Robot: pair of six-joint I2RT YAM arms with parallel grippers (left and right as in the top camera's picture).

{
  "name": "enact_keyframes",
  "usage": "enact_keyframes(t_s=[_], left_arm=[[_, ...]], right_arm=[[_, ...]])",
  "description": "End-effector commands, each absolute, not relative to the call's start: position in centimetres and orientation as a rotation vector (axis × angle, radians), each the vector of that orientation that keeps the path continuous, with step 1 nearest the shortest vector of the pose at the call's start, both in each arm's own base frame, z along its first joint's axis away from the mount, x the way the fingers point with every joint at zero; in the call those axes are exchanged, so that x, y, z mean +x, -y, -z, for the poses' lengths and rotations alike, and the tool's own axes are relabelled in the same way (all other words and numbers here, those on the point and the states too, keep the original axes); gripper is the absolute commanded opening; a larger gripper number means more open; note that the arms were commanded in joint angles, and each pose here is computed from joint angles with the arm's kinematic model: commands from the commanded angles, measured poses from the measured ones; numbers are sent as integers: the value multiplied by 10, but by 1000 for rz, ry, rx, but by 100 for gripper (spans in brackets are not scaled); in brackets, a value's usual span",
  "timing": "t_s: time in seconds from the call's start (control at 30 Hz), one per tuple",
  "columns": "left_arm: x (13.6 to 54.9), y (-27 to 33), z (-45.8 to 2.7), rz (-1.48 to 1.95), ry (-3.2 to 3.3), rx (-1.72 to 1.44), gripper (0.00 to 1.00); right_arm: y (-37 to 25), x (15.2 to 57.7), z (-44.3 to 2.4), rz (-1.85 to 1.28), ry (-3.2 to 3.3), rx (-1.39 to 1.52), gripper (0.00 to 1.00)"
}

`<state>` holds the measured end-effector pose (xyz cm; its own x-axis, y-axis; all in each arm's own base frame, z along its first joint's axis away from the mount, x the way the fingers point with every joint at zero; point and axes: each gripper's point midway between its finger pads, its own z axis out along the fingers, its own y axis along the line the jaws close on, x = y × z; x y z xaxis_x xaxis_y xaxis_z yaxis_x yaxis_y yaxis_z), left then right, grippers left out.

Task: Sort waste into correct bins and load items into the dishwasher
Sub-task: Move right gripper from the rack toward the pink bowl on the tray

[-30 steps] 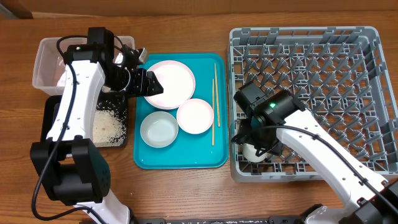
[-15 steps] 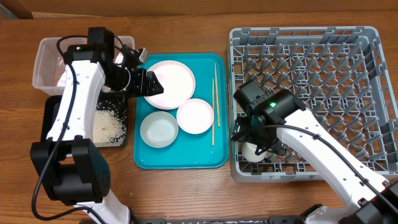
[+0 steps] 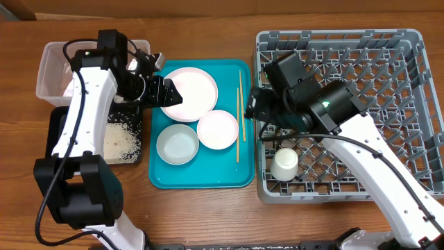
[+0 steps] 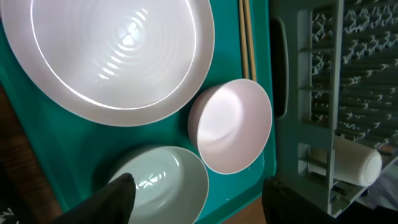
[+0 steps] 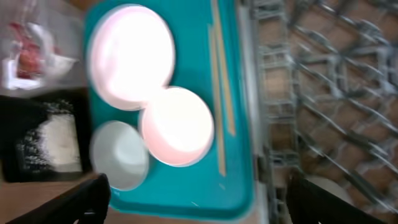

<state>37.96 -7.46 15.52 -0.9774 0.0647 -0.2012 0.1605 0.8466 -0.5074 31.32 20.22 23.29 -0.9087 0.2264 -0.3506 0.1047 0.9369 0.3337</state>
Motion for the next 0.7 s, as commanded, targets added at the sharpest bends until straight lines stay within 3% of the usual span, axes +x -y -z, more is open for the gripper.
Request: enact_keyframes(t_s=[0.0, 0.2, 0.27, 0.53, 0.6, 0.67], left_arm=[[395, 72, -184, 769, -2789, 184, 67], [403, 48, -211, 537, -2796, 150, 69], [406, 32, -210, 405, -2821, 64, 69], [409, 7, -205, 211, -2840, -83, 72], [410, 7, -205, 211, -2837, -83, 83], [410, 7, -205, 210, -2837, -82, 100]], right_arm=[[-232, 327, -232, -540, -2681, 161, 87], [-248, 348, -176, -481, -2776, 271, 76], [-251, 352, -143, -423, -2845, 309, 70], [-251, 352, -81, -294, -2972, 343, 51], [-251, 350, -68, -265, -2999, 346, 47], [-251, 349, -56, -241, -3022, 347, 43]])
